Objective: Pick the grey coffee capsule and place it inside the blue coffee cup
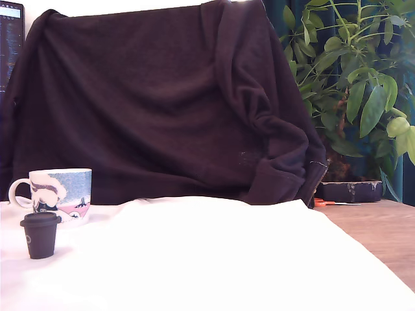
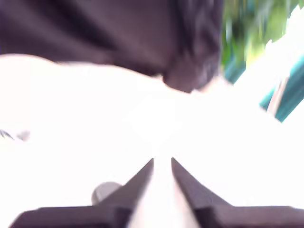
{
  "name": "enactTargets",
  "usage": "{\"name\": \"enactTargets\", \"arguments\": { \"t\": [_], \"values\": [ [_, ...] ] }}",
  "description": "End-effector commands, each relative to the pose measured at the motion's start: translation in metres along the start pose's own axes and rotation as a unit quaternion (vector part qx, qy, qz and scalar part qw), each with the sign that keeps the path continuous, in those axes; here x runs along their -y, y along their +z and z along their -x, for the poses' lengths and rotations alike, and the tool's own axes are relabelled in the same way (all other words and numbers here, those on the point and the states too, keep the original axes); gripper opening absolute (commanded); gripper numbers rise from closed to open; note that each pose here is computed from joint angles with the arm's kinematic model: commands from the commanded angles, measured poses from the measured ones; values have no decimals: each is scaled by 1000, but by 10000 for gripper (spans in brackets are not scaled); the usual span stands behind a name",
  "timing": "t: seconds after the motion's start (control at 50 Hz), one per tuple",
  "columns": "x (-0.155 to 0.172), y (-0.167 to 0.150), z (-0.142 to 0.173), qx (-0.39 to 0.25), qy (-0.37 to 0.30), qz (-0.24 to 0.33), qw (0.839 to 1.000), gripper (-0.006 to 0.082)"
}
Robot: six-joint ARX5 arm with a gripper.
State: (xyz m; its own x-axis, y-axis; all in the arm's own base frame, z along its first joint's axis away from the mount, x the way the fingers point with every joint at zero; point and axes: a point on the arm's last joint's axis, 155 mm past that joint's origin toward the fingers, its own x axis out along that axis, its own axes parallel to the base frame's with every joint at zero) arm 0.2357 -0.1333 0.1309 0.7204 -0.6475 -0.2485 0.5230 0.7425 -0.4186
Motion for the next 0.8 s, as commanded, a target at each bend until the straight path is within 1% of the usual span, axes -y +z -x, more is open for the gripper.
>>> {"name": "enactTargets", "arguments": {
  "t": [0.0,0.04,0.1,0.2,0.3,0.38,0.5,0.7,0.78],
  "values": [
    [-4,-9,-4,-11,10,-6,1000,613],
    [-11,-13,-7,-19,29,-13,999,651],
    [-17,-19,-11,-31,47,-26,998,651],
    [-27,-22,-16,-37,77,-77,993,652],
    [-30,-22,-22,-38,87,-108,990,652],
    [-30,-24,-27,-43,86,-122,988,652],
    [-33,-31,-36,-55,86,-128,987,652],
    [-47,-43,-49,-71,102,-137,983,652],
    [-52,-54,-53,-88,103,-141,981,652]
  ]
}}
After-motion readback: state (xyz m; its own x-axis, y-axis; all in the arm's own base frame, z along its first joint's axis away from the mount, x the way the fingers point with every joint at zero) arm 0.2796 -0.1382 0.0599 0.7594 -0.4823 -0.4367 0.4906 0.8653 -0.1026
